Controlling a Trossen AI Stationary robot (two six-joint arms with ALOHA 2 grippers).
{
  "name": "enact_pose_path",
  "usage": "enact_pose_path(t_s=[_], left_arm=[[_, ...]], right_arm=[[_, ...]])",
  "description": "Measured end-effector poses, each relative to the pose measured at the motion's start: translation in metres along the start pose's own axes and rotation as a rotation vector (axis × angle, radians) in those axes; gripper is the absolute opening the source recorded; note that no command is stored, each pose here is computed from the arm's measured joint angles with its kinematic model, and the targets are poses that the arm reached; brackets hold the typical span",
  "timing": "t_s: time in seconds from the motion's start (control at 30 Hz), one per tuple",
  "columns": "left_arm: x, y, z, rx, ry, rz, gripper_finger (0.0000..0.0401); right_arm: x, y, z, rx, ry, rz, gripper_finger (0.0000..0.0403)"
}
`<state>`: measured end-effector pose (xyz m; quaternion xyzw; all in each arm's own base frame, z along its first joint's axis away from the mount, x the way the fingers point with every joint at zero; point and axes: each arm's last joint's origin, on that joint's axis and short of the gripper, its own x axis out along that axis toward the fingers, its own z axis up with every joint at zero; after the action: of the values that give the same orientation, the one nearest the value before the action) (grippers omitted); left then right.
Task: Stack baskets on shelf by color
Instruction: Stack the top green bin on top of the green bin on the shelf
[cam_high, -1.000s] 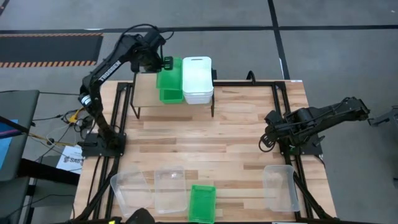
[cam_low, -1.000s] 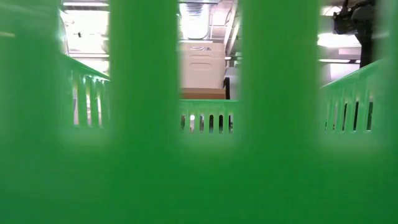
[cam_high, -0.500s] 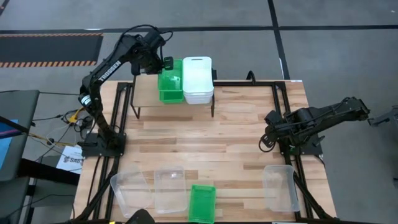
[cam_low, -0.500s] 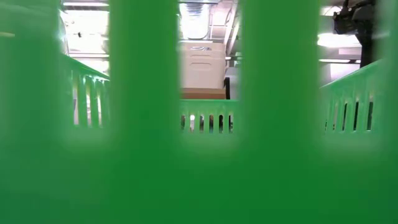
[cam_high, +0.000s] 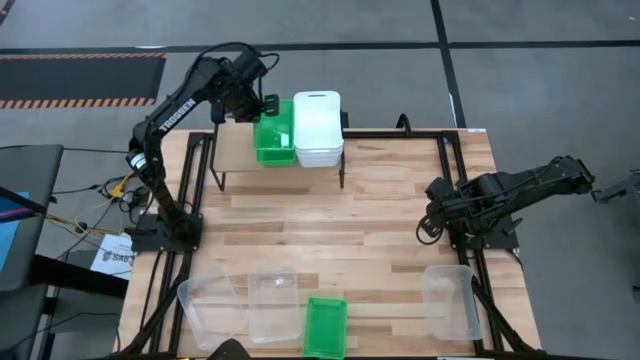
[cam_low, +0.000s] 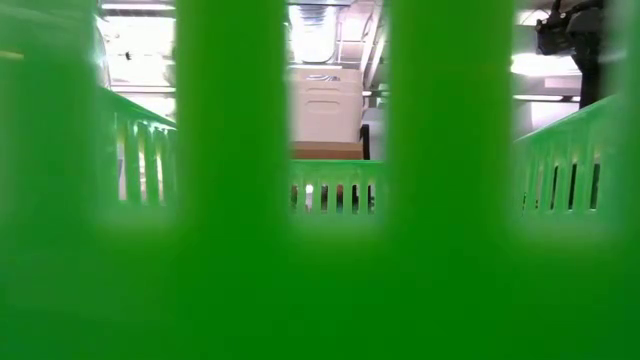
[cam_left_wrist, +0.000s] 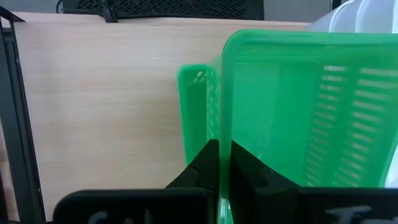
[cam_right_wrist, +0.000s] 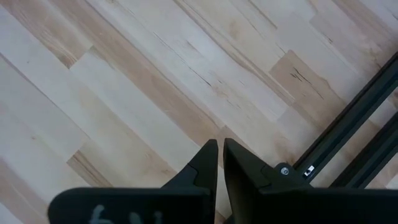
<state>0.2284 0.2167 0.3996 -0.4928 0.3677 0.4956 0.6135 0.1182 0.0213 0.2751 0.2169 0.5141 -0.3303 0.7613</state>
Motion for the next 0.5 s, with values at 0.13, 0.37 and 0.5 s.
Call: enact_pose_path(t_s=[0.13, 0.37, 0.5], left_arm=[[0.000, 0.000, 0.000, -0.007, -0.001, 0.001, 0.0000], [0.010, -0.003, 0.002, -0.007, 0.037, 0.007, 0.0000], [0.018, -0.011, 0.001, 0.008, 0.067, -0.007, 0.0000]], right_arm=[[0.000, 0.000, 0.000, 0.000, 0.000, 0.000, 0.0052], [0.000, 0.000, 0.000, 0.001, 0.000, 0.000, 0.0052], [0.000, 0.000, 0.000, 0.001, 0.000, 0.001, 0.0052]])
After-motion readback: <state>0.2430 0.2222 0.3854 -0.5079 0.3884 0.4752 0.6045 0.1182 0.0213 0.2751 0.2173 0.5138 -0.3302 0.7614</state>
